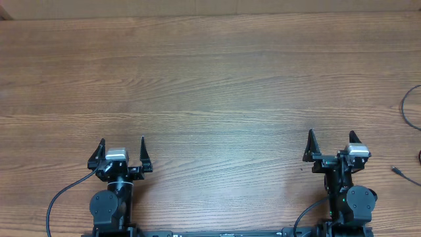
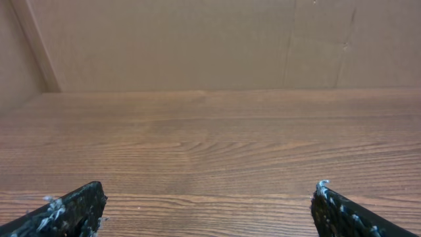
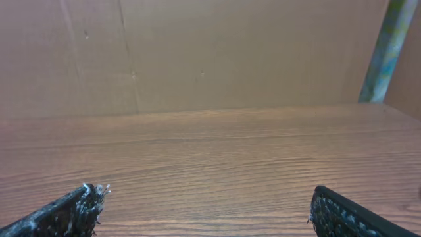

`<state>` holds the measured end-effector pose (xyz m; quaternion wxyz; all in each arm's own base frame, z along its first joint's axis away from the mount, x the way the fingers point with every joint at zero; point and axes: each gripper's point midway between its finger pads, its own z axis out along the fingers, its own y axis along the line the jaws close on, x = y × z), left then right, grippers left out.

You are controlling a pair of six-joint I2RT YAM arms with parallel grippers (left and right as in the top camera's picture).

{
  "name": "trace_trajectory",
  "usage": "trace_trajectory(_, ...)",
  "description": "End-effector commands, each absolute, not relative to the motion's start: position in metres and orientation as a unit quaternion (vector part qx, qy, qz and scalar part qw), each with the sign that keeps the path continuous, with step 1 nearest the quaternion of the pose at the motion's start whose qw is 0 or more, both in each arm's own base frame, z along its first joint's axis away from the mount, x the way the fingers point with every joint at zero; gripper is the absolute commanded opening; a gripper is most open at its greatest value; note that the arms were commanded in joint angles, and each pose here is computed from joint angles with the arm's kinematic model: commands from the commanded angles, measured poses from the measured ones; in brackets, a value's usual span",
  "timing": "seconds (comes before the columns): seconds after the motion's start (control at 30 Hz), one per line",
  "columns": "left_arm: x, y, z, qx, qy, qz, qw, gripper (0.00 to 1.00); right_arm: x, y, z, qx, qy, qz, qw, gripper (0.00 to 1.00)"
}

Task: Untangle cables

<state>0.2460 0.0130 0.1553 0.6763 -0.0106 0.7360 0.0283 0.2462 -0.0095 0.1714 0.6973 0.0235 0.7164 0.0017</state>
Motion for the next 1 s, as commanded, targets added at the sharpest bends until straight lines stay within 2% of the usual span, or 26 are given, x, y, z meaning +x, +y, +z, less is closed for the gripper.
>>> trace_trajectory(0.0, 0.2458, 0.0100, 0.1561, -0.001, 0.734, 0.027, 0.679, 1.00, 0.2464, 0.0010, 0.1696, -0.006, 0.715, 0.015, 0.699, 1.00)
trace_trajectory(0.97, 0.2458, 0.0100, 0.1561, -0.001, 0.734, 0.027, 0.679, 1.00, 0.2464, -0.0067, 0.1699, 0.012, 0.715, 0.003, 0.699, 1.00)
